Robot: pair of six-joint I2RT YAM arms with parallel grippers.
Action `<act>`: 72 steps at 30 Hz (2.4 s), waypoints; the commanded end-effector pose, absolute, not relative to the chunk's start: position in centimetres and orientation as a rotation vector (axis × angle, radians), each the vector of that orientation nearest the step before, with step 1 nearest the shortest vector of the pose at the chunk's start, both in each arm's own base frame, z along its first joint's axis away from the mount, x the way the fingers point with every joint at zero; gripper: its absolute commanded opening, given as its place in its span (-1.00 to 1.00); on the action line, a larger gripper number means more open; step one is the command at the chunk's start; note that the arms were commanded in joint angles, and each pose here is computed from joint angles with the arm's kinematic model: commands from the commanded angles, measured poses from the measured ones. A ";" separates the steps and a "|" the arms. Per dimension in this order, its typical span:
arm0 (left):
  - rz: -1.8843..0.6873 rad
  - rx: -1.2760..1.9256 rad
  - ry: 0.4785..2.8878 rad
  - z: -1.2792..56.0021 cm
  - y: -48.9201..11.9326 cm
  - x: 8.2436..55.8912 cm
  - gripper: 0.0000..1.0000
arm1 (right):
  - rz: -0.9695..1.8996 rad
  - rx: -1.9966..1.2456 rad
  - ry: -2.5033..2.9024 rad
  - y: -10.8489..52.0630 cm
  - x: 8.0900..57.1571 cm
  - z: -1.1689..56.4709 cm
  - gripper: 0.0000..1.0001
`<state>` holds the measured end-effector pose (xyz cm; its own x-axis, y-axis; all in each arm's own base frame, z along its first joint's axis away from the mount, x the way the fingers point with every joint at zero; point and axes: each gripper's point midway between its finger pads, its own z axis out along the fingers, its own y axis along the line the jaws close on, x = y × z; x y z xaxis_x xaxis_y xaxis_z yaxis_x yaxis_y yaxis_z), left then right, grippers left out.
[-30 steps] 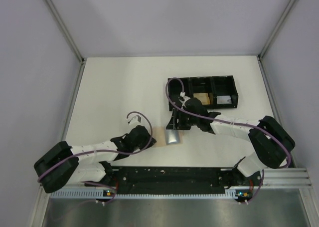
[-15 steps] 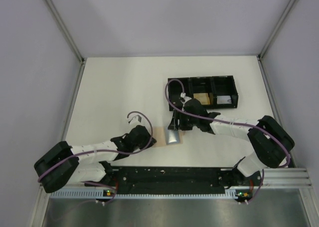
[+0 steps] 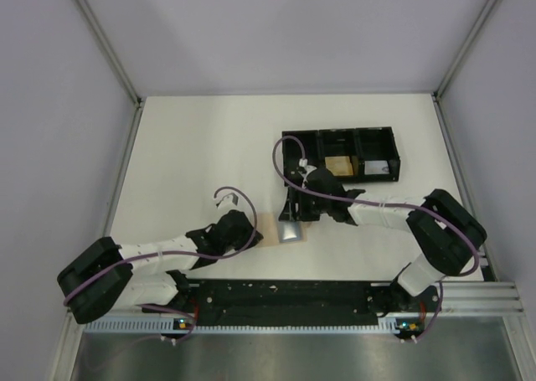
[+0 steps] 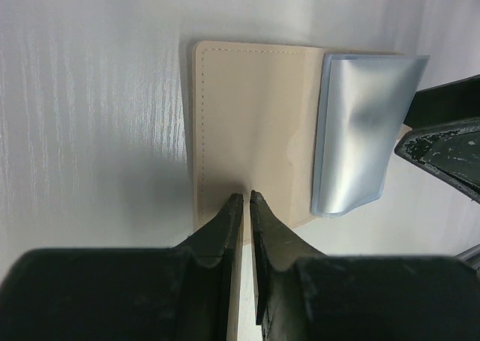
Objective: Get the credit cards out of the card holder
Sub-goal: Open the card holder at the center of the board.
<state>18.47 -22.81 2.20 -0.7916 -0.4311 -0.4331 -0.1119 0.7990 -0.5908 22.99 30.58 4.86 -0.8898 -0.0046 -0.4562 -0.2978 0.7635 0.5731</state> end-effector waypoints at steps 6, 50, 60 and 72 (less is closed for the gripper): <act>-0.675 -0.379 2.463 1.1 -21.9 18.0 -0.72 | 1.093 -0.347 2.466 34.5 21.5 7.2 0.13; -0.694 -0.394 2.447 1.4 -21.7 17.9 -0.70 | 0.786 -0.234 2.559 30.3 22.5 4.7 0.19; -0.696 -0.393 2.451 1.4 -21.8 17.9 -0.70 | 0.822 -0.240 2.567 30.8 22.3 4.6 0.16; -0.708 -0.370 2.469 1.4 -22.2 17.7 -0.70 | 1.006 -0.276 2.506 32.8 21.7 6.7 0.02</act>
